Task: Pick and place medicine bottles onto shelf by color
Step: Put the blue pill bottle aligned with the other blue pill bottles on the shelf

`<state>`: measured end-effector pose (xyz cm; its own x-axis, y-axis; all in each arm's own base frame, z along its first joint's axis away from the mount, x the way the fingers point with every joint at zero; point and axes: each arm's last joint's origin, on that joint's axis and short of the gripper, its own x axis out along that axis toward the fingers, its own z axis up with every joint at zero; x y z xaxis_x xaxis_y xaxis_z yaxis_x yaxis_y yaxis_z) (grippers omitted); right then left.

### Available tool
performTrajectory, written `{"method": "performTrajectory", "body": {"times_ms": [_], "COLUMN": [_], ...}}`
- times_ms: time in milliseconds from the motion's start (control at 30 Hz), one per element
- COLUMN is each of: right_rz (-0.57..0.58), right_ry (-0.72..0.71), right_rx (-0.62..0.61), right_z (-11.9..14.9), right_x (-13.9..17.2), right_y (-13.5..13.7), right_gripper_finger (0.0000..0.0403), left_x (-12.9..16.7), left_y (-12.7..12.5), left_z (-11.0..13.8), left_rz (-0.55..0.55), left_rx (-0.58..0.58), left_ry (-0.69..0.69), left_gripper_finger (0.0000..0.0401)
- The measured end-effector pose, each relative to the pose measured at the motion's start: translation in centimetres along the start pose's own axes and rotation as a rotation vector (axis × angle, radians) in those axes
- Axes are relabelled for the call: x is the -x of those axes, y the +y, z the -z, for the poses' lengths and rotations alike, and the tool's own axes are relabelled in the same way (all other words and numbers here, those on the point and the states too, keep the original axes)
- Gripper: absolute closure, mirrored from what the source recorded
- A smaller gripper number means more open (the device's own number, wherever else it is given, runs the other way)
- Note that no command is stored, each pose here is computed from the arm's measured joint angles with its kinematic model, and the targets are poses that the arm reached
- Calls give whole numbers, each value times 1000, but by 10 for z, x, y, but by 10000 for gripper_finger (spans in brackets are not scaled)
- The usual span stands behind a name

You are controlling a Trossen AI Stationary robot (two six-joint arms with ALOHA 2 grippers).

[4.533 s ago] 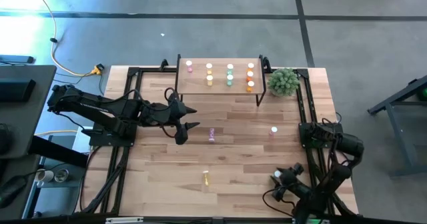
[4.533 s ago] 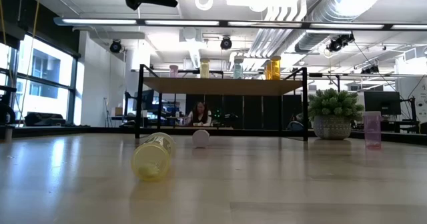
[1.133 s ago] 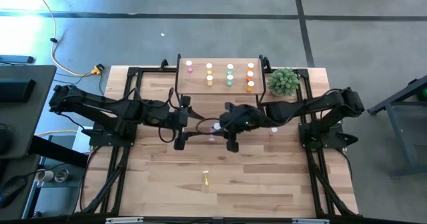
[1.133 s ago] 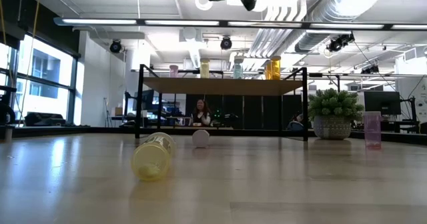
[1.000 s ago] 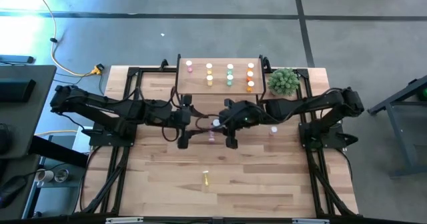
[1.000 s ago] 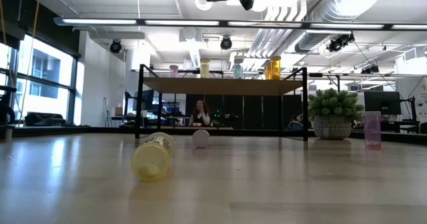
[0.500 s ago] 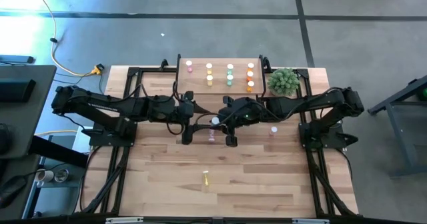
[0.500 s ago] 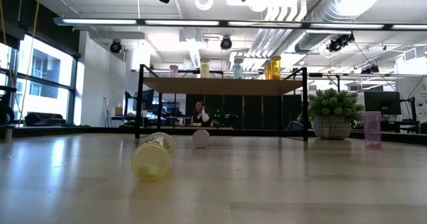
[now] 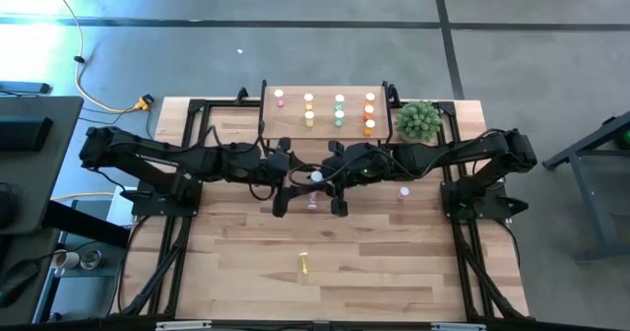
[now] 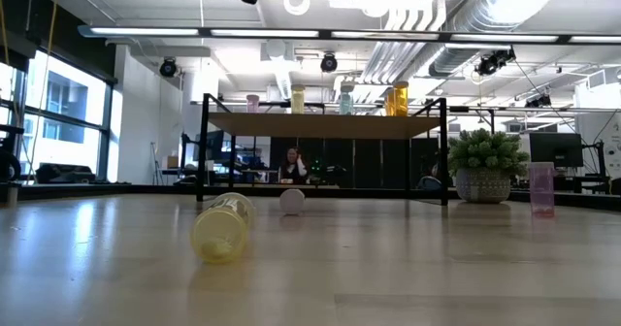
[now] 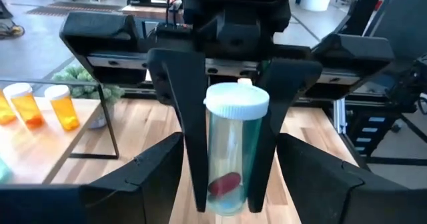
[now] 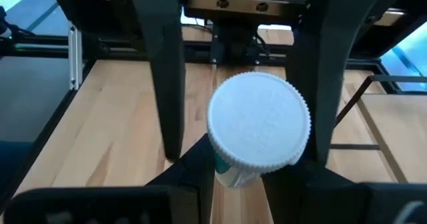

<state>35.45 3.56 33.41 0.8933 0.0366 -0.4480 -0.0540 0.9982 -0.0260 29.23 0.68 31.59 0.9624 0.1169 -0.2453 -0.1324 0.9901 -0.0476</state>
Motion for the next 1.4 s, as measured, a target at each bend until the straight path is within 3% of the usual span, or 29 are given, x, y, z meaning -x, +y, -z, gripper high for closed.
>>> {"method": "performTrajectory", "body": {"times_ms": [267, 1167, 1400], "right_rz": [0, -1, -1], "right_ry": [2, 10, 10], "right_rx": [-1, -25, -22], "right_z": [0, 1, 1], "right_x": [0, -1, -1], "right_y": [0, 0, 0], "right_gripper_finger": [313, 313, 313], "left_x": [-3, -4, -4], "left_y": [0, 2, 2], "left_z": [0, -1, 0], "left_rz": [-4, -1, -3], "left_rx": [1, -25, -25], "left_ry": [-11, -28, -6], "left_gripper_finger": [174, 257, 257]}}
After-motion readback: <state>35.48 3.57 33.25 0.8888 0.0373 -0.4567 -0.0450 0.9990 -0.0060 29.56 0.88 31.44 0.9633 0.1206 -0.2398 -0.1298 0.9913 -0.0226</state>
